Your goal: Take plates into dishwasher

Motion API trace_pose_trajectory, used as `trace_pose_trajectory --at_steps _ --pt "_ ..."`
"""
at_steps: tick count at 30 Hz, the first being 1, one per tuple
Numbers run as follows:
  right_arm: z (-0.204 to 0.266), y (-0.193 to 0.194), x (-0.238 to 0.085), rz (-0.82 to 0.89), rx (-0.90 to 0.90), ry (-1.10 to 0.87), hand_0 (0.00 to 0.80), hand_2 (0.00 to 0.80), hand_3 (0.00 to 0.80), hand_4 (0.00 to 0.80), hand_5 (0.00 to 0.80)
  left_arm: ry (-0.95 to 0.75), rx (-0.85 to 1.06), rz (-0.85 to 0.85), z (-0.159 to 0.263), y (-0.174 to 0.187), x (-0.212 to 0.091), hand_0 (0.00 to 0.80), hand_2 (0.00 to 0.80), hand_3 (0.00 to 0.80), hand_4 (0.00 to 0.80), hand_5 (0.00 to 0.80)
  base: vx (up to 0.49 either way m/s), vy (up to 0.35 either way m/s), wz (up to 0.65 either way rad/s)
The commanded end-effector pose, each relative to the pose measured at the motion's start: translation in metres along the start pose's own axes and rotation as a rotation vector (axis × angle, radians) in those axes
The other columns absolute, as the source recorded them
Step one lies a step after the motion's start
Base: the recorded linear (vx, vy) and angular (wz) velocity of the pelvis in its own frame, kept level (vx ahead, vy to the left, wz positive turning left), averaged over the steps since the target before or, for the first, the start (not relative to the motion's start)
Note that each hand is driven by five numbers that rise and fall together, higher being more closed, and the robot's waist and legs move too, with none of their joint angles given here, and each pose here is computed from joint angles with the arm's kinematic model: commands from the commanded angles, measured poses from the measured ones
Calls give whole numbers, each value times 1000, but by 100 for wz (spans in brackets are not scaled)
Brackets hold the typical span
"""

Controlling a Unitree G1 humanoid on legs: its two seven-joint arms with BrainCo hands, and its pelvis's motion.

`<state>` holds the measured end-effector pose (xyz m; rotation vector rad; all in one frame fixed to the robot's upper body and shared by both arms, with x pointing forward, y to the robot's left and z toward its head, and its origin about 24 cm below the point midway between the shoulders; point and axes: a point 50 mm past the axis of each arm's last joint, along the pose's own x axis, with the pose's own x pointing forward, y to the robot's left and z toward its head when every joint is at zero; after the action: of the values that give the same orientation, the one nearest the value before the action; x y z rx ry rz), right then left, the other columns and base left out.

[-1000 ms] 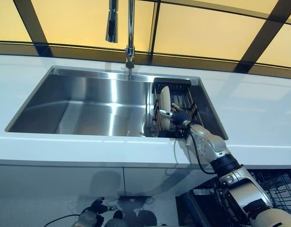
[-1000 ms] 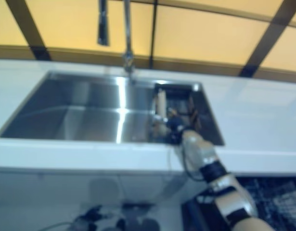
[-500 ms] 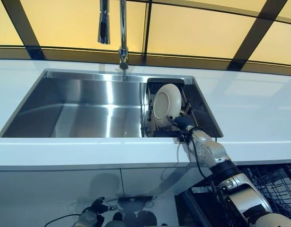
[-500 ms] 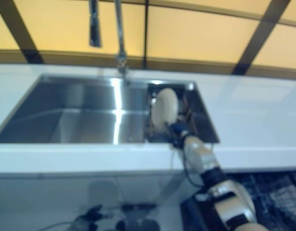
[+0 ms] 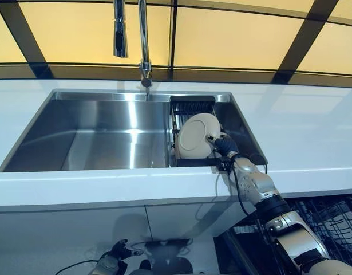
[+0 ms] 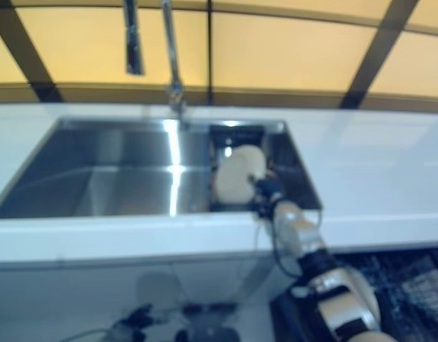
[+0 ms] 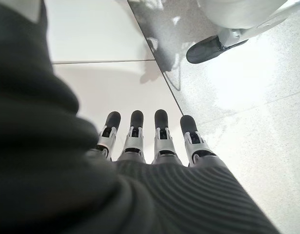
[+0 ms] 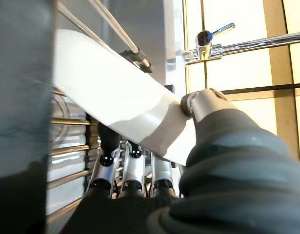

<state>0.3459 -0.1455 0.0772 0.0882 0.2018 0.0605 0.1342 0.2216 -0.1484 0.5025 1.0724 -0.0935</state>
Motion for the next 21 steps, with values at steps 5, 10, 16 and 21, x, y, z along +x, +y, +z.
trace_pose_trajectory --at_steps 5,10,16,21 --pt "75 5 -3 6 35 -256 800 800 800 800 800 -21 15 7 9 0 3 0 0 0 0 0 0 0 0" --pt "100 6 -10 15 45 -359 800 800 800 800 800 -13 19 7 4 0 2 0 0 0 0 0 0 0 0" --pt "126 7 -20 -7 59 -476 800 800 800 800 800 -2 24 6 -2 -2 1 0 0 0 0 0 0 0 0" --pt "149 3 -30 -29 15 -563 800 800 800 800 800 8 26 5 -8 -1 0 0 0 0 0 0 0 0 0"
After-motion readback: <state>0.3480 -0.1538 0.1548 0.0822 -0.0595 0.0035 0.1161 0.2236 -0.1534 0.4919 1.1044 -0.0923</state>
